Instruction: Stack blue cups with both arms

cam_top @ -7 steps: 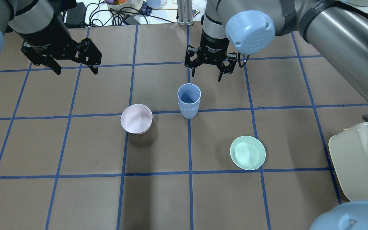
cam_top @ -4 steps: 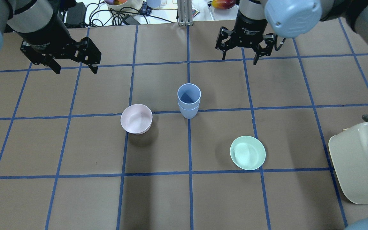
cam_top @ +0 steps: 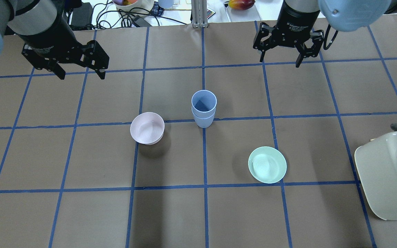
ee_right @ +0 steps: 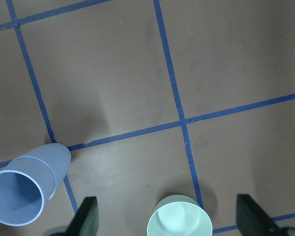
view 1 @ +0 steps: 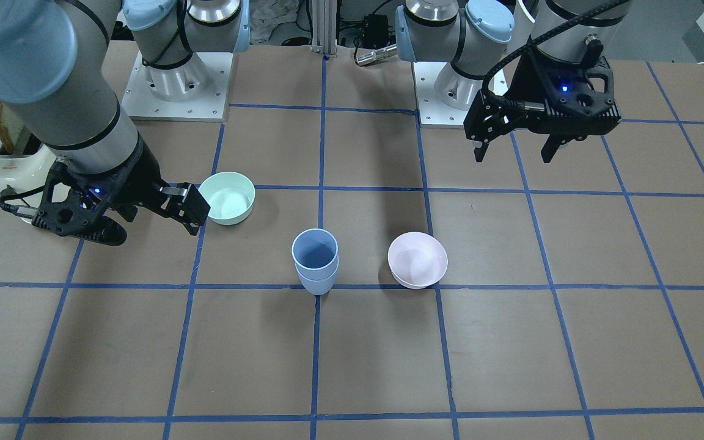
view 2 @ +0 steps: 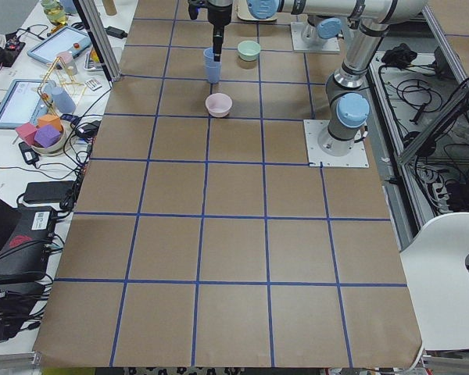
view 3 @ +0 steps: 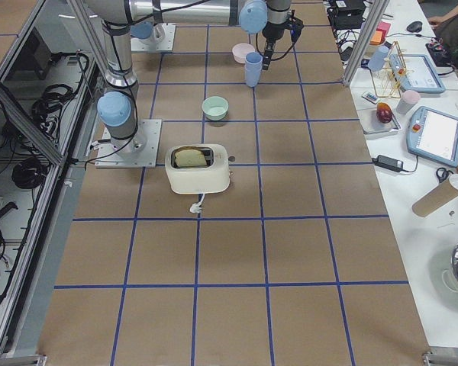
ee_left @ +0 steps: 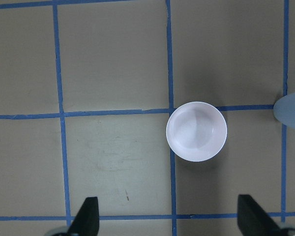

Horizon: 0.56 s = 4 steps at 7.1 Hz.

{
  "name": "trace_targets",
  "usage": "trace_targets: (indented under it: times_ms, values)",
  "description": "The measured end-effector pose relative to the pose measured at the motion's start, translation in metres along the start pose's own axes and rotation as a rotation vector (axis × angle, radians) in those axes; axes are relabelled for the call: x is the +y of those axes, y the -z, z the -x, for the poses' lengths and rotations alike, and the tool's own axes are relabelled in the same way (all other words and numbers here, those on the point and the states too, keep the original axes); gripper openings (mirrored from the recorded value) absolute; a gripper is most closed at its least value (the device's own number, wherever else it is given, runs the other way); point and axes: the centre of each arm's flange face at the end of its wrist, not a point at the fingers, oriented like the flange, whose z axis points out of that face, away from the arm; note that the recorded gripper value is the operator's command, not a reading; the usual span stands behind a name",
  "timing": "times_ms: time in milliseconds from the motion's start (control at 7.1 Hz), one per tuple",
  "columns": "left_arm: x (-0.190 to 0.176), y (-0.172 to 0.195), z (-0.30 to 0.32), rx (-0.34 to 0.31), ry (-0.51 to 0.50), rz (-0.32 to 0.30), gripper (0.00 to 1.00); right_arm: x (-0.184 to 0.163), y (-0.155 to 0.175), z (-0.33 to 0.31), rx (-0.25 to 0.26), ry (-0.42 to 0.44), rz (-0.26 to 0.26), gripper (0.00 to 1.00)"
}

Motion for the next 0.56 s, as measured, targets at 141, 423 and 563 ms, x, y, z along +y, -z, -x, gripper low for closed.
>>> trace_targets:
  times_ms: [141,423,563]
  values:
    - [-0.0001,0.0002,0.0003,0.0,0.001,0.0,1.0,0.0007,-0.0009,-0.0084,0.009,-0.007,0.013,1.0]
    - [-0.0002,0.0004,0.0004,0.0,0.001,-0.001,1.0,0.0056,0.0032,-0.0162,0.034,-0.001,0.021,1.0]
    - [-0.0002,0.0005,0.0004,-0.001,0.001,-0.001,1.0,0.008,0.0063,-0.0165,0.037,0.004,0.016,1.0]
